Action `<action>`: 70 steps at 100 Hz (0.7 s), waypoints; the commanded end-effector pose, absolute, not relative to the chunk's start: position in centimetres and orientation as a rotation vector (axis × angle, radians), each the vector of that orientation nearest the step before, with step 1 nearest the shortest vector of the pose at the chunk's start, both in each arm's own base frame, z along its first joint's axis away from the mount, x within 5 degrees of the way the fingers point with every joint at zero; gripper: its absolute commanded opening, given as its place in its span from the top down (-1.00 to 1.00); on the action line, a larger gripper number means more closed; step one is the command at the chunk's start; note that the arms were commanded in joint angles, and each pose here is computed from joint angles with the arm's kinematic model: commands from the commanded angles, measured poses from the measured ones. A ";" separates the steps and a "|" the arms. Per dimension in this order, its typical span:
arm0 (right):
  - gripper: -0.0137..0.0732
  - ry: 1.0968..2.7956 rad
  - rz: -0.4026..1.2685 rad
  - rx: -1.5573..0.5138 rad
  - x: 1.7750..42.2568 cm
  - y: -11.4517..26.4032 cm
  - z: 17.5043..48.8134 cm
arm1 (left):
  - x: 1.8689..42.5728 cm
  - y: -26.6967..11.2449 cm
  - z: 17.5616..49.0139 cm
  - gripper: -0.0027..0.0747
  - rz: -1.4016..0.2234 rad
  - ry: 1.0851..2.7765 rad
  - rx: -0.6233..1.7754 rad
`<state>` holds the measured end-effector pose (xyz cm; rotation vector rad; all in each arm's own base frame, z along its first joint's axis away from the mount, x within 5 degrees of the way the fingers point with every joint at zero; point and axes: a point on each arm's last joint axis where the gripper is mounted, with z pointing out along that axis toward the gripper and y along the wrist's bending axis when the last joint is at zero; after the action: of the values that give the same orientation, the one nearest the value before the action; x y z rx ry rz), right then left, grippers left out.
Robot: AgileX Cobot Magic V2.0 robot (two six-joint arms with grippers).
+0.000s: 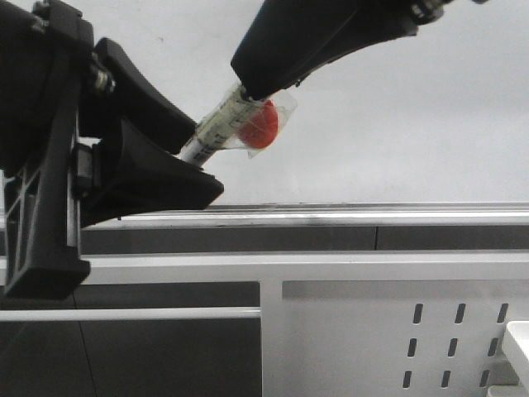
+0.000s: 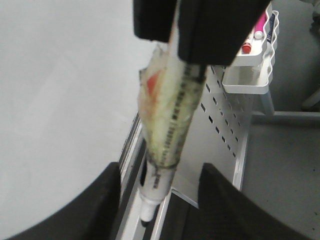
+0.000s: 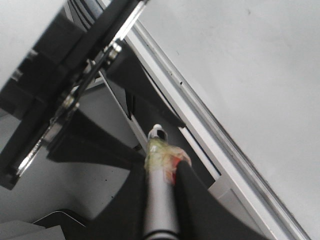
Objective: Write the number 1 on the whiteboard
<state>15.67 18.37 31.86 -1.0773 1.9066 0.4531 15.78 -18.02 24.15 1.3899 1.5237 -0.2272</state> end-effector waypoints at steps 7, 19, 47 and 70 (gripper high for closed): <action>0.86 1.782 0.454 -0.974 16.1 17.4 34.7 | 15.4 -17.3 27.1 -0.15 -0.247 1.523 1.254; 0.86 1.755 0.427 -0.895 16.1 15.5 35.6 | 14.7 -15.8 28.3 -0.15 -0.218 1.551 1.183; 0.86 1.654 0.364 -0.749 13.2 10.4 35.1 | 12.0 -12.4 29.8 0.88 -0.327 1.593 0.967; 0.84 1.549 0.375 -0.671 9.6 7.4 34.2 | 12.3 -10.8 29.6 0.98 -0.436 1.654 0.734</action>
<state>10.17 8.19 32.52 -0.7552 1.6846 0.3775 11.86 -11.06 28.21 0.8830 1.6992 -0.3309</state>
